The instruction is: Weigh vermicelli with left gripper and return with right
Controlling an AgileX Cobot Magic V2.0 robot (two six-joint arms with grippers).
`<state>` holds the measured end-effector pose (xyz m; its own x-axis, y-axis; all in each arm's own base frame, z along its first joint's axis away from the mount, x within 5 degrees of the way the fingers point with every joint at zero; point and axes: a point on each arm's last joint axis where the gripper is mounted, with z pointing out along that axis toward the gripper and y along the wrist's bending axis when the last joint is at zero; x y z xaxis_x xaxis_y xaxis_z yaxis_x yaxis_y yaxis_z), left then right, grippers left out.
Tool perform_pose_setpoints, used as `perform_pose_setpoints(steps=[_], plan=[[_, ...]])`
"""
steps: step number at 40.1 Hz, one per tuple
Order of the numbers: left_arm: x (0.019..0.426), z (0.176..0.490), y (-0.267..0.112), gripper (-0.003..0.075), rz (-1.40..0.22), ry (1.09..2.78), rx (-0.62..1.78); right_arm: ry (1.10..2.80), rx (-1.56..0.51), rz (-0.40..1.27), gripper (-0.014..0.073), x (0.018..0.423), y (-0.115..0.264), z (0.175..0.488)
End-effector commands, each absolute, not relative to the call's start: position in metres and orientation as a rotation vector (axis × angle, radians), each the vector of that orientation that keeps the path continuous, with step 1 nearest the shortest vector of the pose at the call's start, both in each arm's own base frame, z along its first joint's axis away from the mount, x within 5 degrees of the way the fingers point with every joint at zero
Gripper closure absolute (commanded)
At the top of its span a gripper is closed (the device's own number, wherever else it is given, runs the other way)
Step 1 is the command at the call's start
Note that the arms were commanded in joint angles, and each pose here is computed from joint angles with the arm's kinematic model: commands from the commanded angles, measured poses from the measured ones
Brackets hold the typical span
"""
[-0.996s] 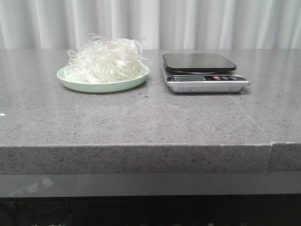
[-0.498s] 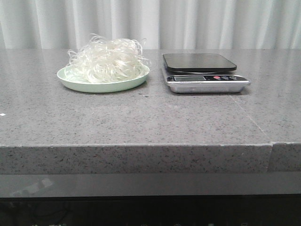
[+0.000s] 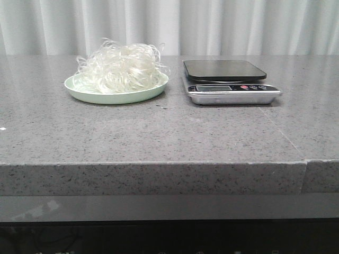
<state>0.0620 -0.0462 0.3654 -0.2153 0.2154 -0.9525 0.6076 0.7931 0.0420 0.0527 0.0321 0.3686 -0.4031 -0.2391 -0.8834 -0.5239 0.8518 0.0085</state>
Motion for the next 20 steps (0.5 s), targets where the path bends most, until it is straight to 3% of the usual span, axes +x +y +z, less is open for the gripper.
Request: perform_pose_setpoints(steps=[1, 11, 20], plan=[[0.063, 0.379, -0.047, 0.0564, -0.438, 1.702, 0.602, 1.928, -0.542, 0.346, 0.0438, 0.055, 0.032, 0.379], [0.063, 0.377, -0.046, 0.0564, -0.432, 1.705, 0.596, 1.929, -0.542, 0.346, 0.0438, 0.055, 0.032, 0.379], [0.062, 0.356, -0.032, 0.0564, -0.319, 1.704, 0.457, 1.931, -0.543, 0.346, 0.0438, 0.055, 0.032, 0.379]])
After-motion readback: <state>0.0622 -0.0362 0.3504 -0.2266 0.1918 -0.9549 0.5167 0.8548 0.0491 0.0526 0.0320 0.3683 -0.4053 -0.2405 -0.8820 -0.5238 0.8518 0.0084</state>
